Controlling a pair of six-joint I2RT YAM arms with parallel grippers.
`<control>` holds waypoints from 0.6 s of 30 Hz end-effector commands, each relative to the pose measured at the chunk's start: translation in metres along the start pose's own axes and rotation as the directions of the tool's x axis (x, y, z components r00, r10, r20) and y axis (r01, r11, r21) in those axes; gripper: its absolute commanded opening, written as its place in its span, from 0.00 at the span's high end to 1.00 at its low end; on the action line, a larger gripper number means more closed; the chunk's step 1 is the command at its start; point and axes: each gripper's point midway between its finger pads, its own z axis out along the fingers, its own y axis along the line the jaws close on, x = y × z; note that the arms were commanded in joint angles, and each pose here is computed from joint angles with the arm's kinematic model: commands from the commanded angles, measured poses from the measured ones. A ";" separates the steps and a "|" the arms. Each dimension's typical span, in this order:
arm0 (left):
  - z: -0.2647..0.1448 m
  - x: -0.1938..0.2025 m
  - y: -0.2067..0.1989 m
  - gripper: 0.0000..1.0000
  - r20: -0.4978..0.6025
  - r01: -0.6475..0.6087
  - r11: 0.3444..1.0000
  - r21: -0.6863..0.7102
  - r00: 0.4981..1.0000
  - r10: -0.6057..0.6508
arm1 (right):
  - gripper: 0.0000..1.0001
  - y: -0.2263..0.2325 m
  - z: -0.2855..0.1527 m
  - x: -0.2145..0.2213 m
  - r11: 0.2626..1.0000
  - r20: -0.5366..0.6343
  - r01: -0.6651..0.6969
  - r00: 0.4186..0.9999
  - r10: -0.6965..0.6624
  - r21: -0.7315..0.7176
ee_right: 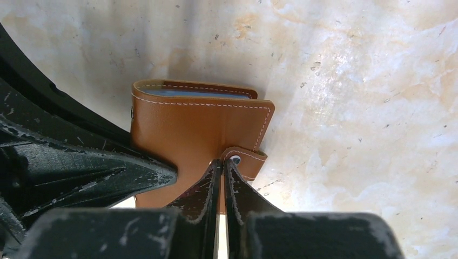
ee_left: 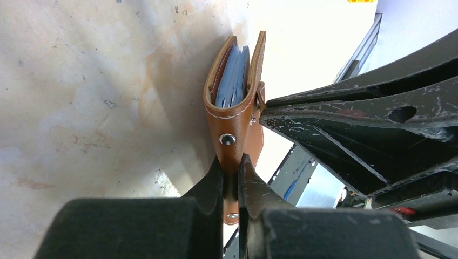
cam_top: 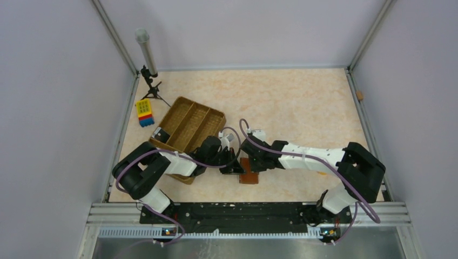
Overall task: Put the credit cards into the card holder
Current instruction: Close the card holder at the center of the board.
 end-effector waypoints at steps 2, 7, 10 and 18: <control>-0.009 0.022 0.070 0.99 -0.017 0.005 0.965 -0.261 1.000 -0.010 | 1.00 0.010 -0.010 -0.014 1.000 0.049 -0.010 0.999 0.010 -0.015; -0.008 0.023 0.071 0.99 -0.023 0.007 0.965 -0.263 1.000 -0.013 | 1.00 0.010 -0.014 -0.013 0.999 0.058 -0.008 0.998 0.010 -0.031; -0.008 0.023 0.071 1.00 -0.024 0.006 0.965 -0.264 1.000 -0.013 | 1.00 0.008 -0.019 -0.015 0.999 0.073 0.000 0.997 0.003 -0.032; -0.008 0.025 0.072 1.00 -0.028 0.007 0.965 -0.262 0.999 -0.015 | 1.00 0.014 -0.023 -0.011 0.995 0.092 0.015 0.996 -0.006 -0.098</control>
